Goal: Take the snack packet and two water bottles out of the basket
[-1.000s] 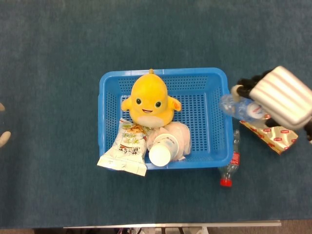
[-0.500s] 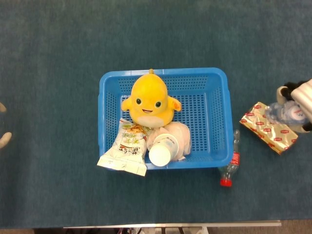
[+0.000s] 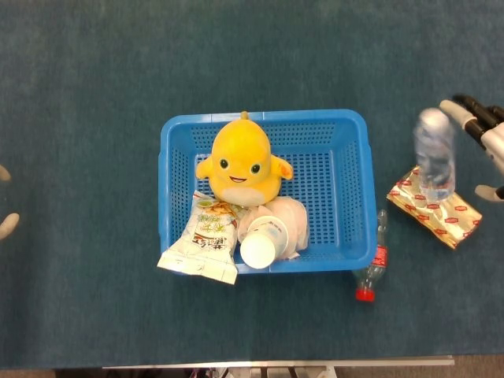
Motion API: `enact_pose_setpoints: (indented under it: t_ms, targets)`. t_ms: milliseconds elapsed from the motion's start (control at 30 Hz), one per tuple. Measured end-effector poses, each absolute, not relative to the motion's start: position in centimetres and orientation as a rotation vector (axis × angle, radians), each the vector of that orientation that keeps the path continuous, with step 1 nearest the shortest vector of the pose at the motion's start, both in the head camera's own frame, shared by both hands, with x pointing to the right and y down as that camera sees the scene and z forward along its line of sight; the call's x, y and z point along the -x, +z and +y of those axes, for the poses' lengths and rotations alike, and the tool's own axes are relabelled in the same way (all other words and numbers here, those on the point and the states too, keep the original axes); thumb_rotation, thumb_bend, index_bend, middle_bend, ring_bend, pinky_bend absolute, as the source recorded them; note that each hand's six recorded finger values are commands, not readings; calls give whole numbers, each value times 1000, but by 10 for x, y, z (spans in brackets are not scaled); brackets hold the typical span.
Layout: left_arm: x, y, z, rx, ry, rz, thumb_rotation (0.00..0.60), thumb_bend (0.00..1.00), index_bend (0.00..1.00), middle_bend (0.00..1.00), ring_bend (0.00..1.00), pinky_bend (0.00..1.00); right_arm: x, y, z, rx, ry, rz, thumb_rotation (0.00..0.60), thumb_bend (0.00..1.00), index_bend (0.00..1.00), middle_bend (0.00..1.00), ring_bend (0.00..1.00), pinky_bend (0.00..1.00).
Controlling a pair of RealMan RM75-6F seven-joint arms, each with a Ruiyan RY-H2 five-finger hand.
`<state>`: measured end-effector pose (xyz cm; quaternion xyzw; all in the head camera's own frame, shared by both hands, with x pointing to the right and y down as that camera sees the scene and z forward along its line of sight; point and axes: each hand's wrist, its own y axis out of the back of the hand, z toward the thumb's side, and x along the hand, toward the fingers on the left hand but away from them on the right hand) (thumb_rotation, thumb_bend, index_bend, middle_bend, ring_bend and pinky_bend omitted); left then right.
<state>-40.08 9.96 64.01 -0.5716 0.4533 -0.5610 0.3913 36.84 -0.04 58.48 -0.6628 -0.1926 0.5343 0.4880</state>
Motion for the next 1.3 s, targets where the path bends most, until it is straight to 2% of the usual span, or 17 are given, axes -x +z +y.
enact_pose_setpoints:
  t_ms: [167, 233, 300, 367, 467, 767, 1100, 1300]
  targets:
    - [401, 639, 99, 1451, -1420, 1156, 600, 139, 411, 286, 210, 390, -367, 577, 1, 1600, 1252, -502, 600, 0, 6, 70, 230, 650]
    - [400, 639, 99, 1450, -1414, 1158, 600, 139, 411, 286, 210, 390, -367, 573, 1, 1581, 1232, -523, 600, 0, 83, 139, 231, 642]
    - [400, 637, 98, 1448, -1408, 1160, 600, 139, 415, 287, 210, 392, -367, 569, 1, 1553, 1204, -554, 600, 0, 233, 280, 240, 640]
    - [399, 635, 97, 1446, -1394, 1169, 600, 139, 422, 291, 210, 398, -368, 565, 2, 1523, 1174, -587, 600, 0, 301, 360, 266, 639]
    - [397, 632, 93, 1447, -1367, 1174, 600, 139, 431, 299, 210, 406, -372, 562, 7, 1469, 1127, -645, 600, 0, 338, 398, 307, 639]
    - [388, 629, 86, 1471, -1322, 1147, 600, 139, 438, 307, 211, 412, -405, 569, 39, 1341, 1139, -743, 600, 0, 359, 409, 330, 639]
    - [381, 630, 78, 1495, -1300, 1132, 600, 139, 445, 308, 211, 415, -449, 569, 77, 1232, 1297, -861, 600, 0, 359, 409, 330, 639]
    - [377, 633, 76, 1502, -1296, 1122, 600, 139, 445, 308, 211, 415, -458, 570, 79, 1226, 1322, -887, 600, 0, 359, 409, 330, 639]
